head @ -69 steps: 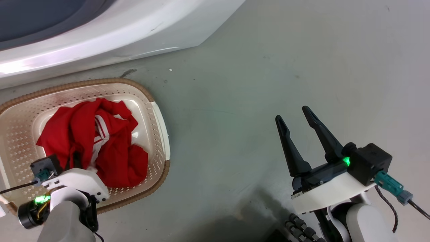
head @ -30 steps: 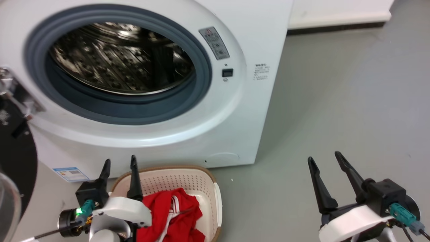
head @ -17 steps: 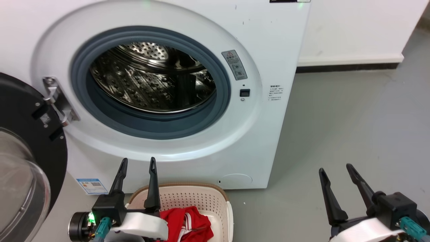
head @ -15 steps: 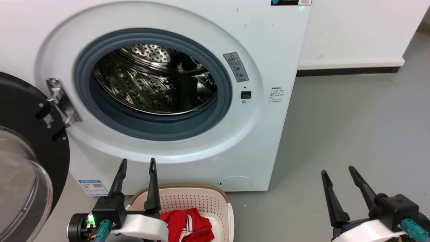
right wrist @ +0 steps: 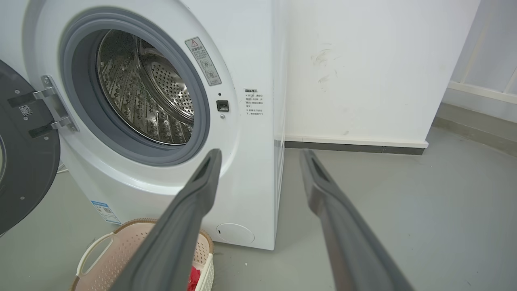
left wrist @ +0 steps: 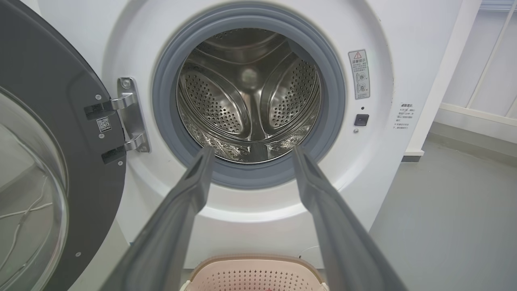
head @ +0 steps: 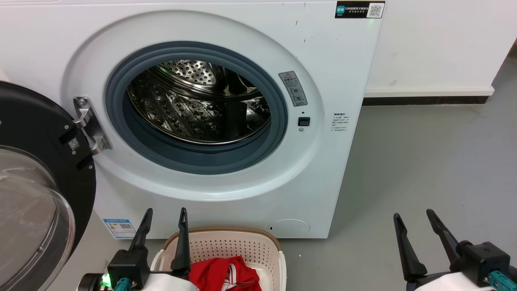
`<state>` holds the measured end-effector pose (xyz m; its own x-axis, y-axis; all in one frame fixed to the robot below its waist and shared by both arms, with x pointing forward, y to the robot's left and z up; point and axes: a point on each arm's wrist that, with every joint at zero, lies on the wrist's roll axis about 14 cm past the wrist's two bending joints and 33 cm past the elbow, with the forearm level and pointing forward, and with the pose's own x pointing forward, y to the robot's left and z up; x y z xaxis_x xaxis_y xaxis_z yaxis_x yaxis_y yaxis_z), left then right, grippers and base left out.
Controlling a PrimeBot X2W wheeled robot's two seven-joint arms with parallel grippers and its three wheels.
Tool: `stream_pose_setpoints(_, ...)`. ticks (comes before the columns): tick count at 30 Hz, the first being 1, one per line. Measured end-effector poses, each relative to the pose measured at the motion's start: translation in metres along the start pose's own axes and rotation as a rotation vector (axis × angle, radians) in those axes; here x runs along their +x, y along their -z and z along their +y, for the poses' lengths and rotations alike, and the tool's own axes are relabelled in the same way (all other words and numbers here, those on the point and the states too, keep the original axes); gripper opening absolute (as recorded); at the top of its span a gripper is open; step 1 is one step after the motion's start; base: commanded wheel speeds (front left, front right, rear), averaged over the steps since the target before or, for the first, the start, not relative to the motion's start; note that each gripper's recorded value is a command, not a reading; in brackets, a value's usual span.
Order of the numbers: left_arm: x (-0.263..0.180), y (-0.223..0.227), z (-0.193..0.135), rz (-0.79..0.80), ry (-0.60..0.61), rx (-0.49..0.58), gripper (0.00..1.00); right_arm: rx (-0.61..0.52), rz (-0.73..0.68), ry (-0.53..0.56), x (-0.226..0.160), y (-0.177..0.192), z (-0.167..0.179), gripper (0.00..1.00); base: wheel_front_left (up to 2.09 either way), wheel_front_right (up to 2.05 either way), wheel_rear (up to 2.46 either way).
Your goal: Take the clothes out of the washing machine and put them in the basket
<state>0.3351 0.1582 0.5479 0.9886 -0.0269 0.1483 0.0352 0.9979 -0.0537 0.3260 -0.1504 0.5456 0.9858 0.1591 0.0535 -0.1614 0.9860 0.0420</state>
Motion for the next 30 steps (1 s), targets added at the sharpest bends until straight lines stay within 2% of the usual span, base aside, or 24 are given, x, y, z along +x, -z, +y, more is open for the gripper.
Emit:
stream_pose_setpoints(14,0.001,0.001,0.0,0.013,0.002,0.0,1.0,0.007,0.0,-0.004,-0.001,0.0,0.002,1.0,0.0,0.0,0.0)
stream_pose_setpoints(15,0.001,0.003,0.0,0.017,0.002,0.0,0.0,0.008,0.003,-0.003,-0.001,0.002,0.002,0.0,0.0,0.0,0.0)
stream_pose_setpoints(19,-0.006,0.019,0.001,0.069,-0.006,-0.008,0.0,0.018,0.043,-0.001,-0.002,0.014,0.001,0.0,0.0,0.0,0.0)
stream_pose_setpoints(30,-0.005,0.033,0.008,0.133,-0.036,-0.228,0.0,0.246,0.056,0.008,0.0,0.024,-0.002,0.0,0.0,0.0,0.0)
